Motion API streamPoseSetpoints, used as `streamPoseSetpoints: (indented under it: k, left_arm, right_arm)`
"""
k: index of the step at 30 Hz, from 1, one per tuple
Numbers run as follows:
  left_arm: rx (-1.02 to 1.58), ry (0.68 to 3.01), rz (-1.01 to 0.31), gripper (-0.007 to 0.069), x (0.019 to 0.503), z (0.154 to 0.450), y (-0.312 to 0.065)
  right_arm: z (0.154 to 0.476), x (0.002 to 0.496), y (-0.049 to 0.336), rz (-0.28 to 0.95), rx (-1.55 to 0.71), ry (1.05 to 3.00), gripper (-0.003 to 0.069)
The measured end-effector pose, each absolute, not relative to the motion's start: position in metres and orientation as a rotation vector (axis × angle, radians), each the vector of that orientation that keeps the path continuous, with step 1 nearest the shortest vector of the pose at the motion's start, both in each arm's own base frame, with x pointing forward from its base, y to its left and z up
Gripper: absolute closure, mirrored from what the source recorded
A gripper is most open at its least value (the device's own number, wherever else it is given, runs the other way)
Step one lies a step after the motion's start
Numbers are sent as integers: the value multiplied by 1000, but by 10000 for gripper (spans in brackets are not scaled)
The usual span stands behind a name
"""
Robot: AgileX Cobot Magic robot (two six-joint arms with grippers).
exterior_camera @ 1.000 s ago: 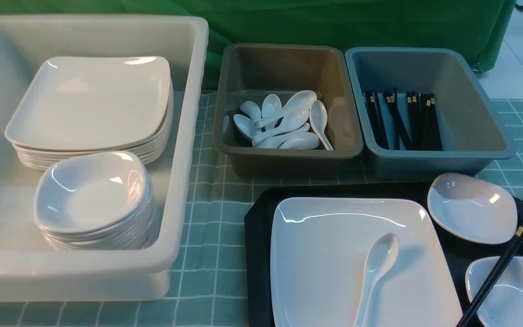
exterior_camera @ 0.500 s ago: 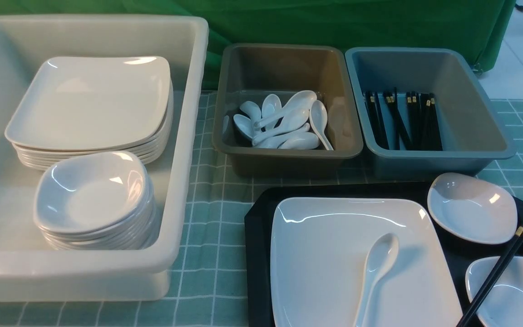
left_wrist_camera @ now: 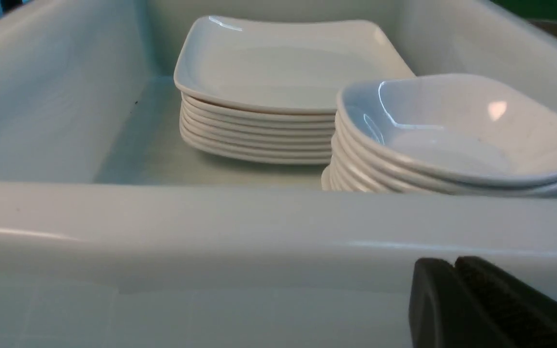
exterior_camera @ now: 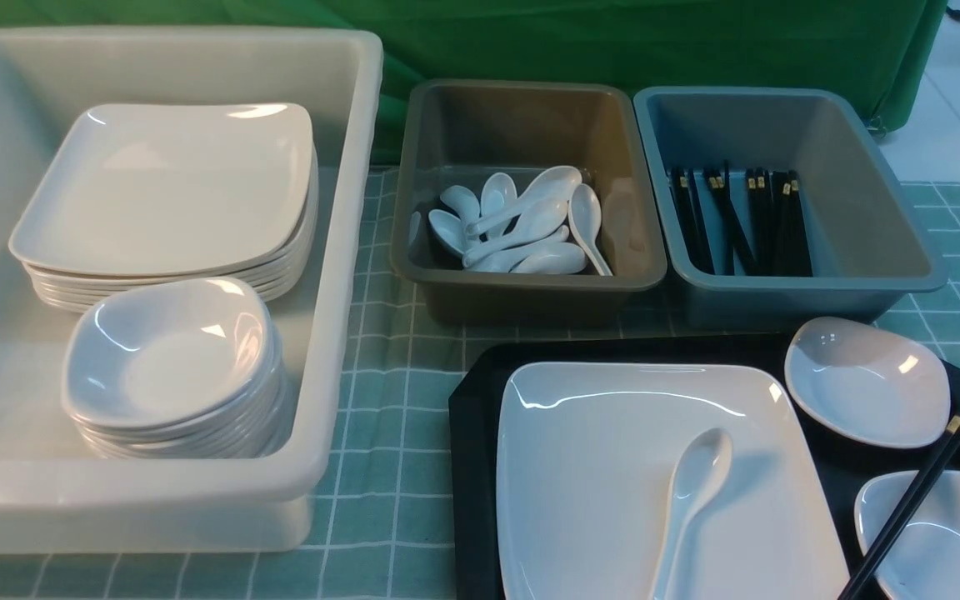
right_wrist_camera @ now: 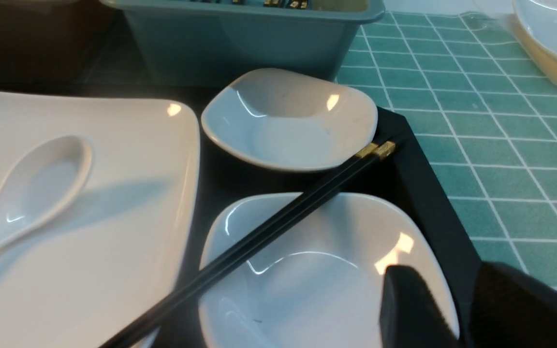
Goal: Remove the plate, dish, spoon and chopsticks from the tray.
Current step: Use the right arm to grab a pair of chopsticks from the plate
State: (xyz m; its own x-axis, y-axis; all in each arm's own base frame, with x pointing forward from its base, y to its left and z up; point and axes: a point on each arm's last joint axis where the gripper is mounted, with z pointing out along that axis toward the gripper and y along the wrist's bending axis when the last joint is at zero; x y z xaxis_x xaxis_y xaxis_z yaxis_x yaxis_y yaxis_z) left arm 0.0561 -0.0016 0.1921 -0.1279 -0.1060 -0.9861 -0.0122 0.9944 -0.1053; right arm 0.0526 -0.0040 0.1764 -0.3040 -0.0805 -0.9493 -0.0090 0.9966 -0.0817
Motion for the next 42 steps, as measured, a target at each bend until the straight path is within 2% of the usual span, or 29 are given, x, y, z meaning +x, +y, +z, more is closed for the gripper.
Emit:
streamPoseSetpoints:
  k: [2,4,7,8,16,19,22,24,29,32,35,38,39,42]
  left_arm:
    - [-234,1636,-233,608,57,197,-2]
    - [-340,1584,-345,608,57,200,-3]
    - [-412,1528,-410,608,57,204,-1]
    - [-430,1514,-426,608,57,205,-1]
    - [-614,1128,-556,608,51,231,14]
    - [-650,1020,-619,608,48,238,17]
    - [-629,974,-657,608,46,243,15]
    - [-594,982,-662,608,45,251,13]
    - [-498,1117,-613,608,44,291,4]
    - [-482,1269,-553,608,49,317,1]
    - [-450,1573,-433,608,64,332,-1]
    - [-313,1872,-332,608,80,336,-7]
    - [-231,2043,-335,608,91,335,-12]
    - [-92,2268,-459,608,110,329,-25]
  right_arm:
    - [182,54,-1,55,38,1820,417]
    - [191,56,2,257,210,1707,417]
    - [204,57,4,508,407,1546,417]
    - [206,57,4,551,433,1512,417]
    - [215,56,4,629,451,1410,421]
    - [220,55,5,642,438,1383,473]
    - [243,51,5,641,434,1421,576]
    - [261,51,5,612,421,1489,615]
    - [319,60,10,459,254,1768,635]
    - [340,78,17,366,130,1990,635]
    - [346,102,28,259,-8,2268,636]
    - [336,122,35,160,-95,2493,638]
    - [332,129,37,127,-130,2557,638]
    - [313,148,34,23,-150,2741,638]
